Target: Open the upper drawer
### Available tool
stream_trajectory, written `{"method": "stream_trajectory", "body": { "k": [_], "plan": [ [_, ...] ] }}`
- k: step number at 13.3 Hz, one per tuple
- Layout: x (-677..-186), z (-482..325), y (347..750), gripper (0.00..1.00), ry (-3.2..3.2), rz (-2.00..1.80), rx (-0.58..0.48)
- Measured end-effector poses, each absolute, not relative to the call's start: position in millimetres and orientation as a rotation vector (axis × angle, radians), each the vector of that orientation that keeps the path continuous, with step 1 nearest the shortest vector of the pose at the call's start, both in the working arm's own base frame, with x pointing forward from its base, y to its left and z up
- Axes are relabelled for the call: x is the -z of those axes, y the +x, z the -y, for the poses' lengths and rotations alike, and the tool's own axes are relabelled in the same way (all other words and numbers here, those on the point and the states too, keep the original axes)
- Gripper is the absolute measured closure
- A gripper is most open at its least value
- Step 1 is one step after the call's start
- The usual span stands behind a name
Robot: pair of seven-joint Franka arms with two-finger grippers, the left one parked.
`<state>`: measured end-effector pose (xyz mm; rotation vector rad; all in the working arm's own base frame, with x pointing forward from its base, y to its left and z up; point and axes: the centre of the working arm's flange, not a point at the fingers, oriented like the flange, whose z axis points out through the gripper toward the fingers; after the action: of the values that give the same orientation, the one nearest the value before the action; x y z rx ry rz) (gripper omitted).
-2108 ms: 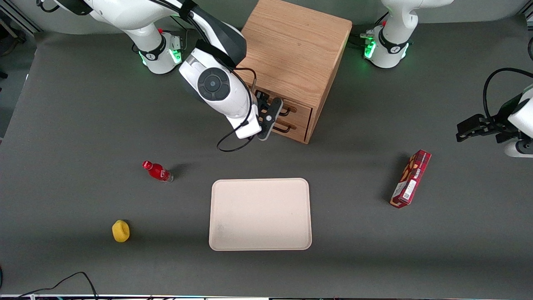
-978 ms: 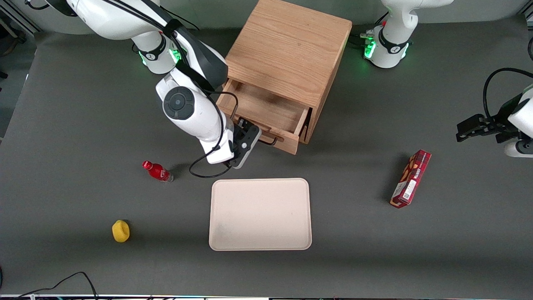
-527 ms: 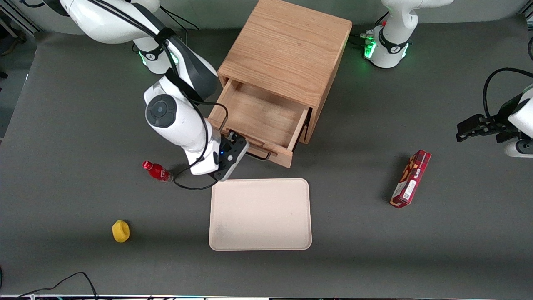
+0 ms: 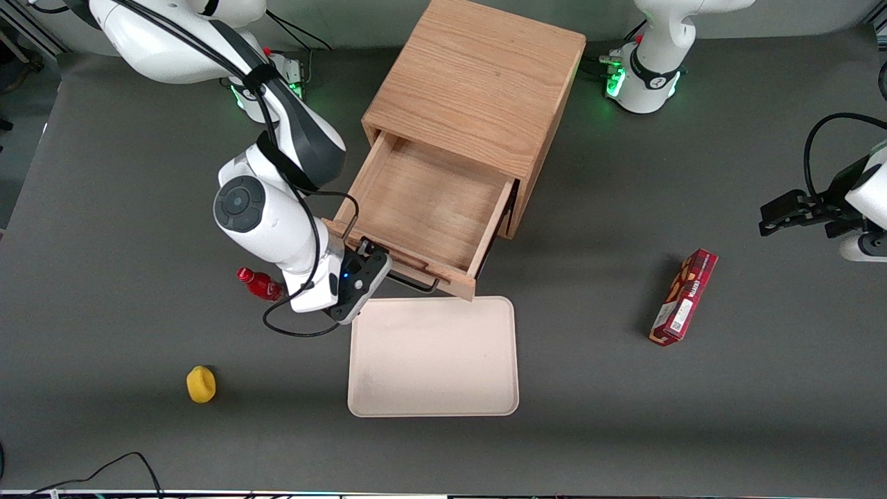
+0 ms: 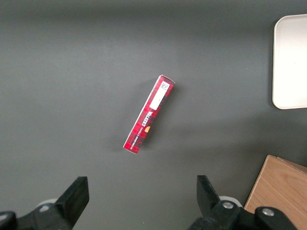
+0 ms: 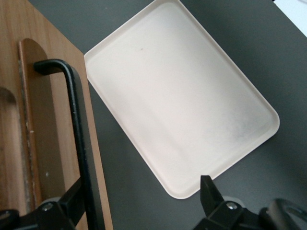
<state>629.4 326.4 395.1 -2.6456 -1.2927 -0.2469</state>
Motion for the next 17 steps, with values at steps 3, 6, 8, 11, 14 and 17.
{"method": "stream_trajectory", "body": {
  "k": [3, 6, 8, 11, 14, 17],
  "plan": [
    [-394, -319, 639, 0.00, -2.656, 1.277, 0.261],
    [-394, -311, 647, 0.00, -2.667, 1.267, 0.276],
    [-394, -311, 648, 0.00, -2.665, 1.264, 0.278],
    [-397, -311, 650, 0.00, -2.645, 1.213, 0.287],
    [-435, -294, 664, 0.00, -2.610, 1.078, 0.359],
    [-485, -256, 672, 0.00, -2.585, 0.925, 0.427]
  ]
}}
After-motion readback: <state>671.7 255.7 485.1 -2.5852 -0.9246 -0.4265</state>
